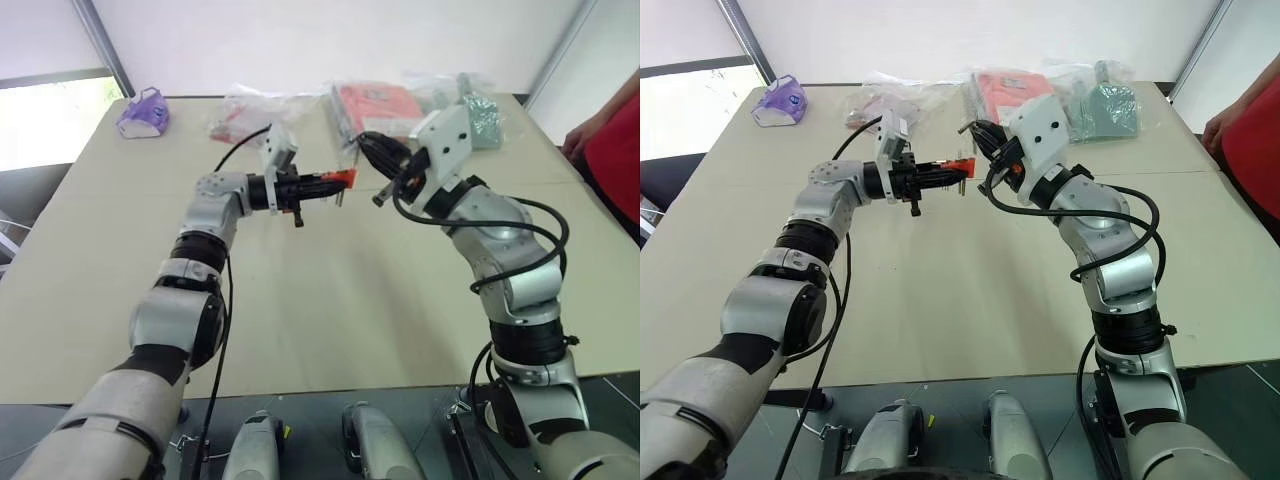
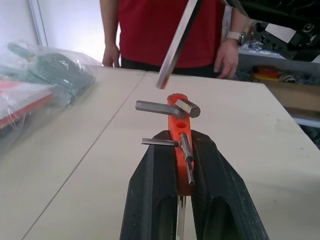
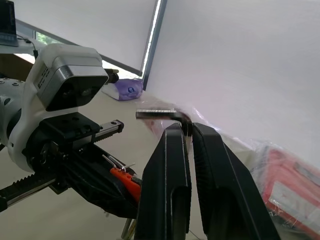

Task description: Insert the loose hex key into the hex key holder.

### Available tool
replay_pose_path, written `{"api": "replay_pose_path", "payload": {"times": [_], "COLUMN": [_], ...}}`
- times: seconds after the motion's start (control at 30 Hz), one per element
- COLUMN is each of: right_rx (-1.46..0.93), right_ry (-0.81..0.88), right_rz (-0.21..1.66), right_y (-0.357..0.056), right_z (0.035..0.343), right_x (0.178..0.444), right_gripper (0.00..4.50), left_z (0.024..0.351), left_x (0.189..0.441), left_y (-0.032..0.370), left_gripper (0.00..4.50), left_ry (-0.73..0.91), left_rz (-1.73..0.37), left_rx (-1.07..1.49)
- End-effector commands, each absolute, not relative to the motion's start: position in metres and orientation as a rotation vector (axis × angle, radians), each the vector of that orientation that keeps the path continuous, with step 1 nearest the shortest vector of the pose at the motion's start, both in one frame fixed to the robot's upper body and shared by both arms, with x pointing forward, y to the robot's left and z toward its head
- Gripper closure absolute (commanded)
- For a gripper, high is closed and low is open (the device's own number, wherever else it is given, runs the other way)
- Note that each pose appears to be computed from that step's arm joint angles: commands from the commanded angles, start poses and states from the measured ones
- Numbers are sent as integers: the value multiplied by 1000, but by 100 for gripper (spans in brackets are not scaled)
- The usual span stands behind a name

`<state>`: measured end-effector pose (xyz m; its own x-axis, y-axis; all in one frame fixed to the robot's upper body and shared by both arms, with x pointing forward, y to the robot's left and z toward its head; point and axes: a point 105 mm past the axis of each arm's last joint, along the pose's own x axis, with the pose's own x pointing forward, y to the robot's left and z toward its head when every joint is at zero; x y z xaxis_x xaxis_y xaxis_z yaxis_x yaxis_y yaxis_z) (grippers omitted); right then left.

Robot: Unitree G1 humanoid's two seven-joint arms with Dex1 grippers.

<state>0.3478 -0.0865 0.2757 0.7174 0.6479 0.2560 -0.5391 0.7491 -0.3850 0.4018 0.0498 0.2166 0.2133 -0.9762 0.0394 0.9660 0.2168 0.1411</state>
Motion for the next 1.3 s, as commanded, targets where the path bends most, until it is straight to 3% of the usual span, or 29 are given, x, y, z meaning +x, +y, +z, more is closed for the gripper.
{"api": "replay_pose_path", "payload": {"times": [0.03, 1.3], "right_rx": [-312, -316], "right_ry": [-469, -484], "right_rz": [672, 660], "right_y": [-84, -85], "right_z": [293, 297], "right_x": [337, 338], "right_gripper": [424, 424], "left_z": [233, 221], "left_x": [403, 396], "left_y": [50, 45], "left_gripper": [450, 450], "left_ry": [-189, -157], "left_rz": [-1344, -1398], "left_rx": [131, 147]}}
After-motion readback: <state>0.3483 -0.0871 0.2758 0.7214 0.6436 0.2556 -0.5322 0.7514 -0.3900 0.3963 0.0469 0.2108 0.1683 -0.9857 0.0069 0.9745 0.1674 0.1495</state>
